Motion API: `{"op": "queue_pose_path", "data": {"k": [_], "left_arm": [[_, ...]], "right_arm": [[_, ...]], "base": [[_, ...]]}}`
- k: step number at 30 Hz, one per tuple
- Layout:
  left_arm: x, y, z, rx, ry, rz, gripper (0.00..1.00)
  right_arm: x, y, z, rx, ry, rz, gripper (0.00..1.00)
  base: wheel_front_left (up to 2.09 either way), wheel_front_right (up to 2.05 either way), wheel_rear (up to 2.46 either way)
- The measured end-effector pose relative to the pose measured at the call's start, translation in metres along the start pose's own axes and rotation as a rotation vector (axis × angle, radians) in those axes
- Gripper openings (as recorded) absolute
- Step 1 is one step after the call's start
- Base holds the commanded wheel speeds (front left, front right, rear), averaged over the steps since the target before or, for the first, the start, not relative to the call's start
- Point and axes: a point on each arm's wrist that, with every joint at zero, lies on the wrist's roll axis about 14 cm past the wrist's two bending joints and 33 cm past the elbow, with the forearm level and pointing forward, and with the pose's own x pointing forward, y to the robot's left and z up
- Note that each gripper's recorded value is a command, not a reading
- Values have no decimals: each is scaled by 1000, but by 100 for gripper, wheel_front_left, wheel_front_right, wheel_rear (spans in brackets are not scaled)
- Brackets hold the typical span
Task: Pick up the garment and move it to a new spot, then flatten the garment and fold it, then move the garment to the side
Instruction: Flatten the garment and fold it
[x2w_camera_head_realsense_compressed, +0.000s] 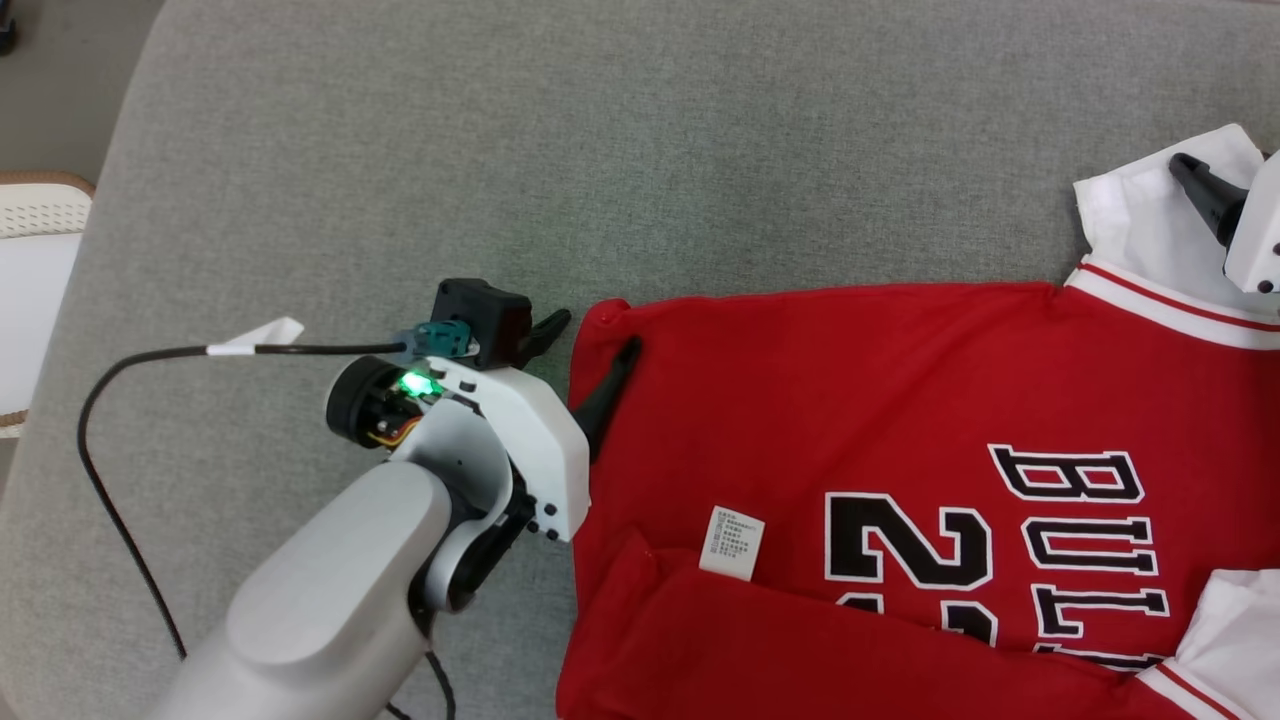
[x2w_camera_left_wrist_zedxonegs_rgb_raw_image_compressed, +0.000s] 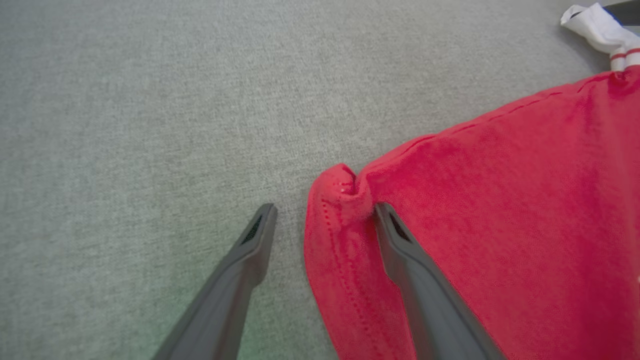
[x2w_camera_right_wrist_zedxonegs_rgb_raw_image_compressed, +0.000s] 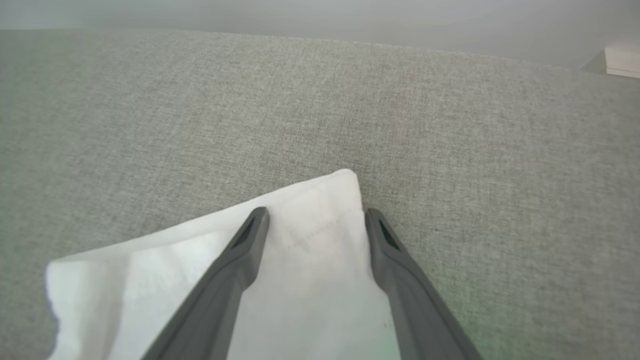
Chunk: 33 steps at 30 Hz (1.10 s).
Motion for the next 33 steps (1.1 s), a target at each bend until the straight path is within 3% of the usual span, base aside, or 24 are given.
{"op": "queue_pose_path", "data": {"k": [2,3,4,5,6,9,10,12,24,33], "left_arm": [[1,-1,-1,0,3,-2,100],[1,-1,-2,1,7,-2,100],[2,-1,-3,1,14,-1,100],[3,-1,-4,2,16,-2,100],[4,-1,-3,1,16,-4,100],[10,-3,-3,7,21,-19,100],[11,-4,-1,7,15,-22,71],[14,-5,0,9,15,-27,0],[-6,6,20,2,-37,15,0],[-26,6,29,3,-23,0,0]], "right_arm": [[-1,0,0,-4,5,-1,100],[-1,0,0,-4,8,-2,91],[-1,0,-2,-8,15,-2,61],[-1,0,-2,-9,17,-1,47],[-1,-1,-3,-12,20,-3,47],[-1,-3,-4,-23,15,-4,0],[0,-2,-3,-29,4,-3,0],[-1,-2,-2,-28,-14,-1,0],[-40,1,39,5,-287,-1,0],[-93,4,33,26,-356,10,0]], "base": [[0,0,0],[0,0,0],[0,0,0],[0,0,0],[0,0,0],[0,0,0],[0,0,0],[0,0,0],[0,0,0],[0,0,0]]}}
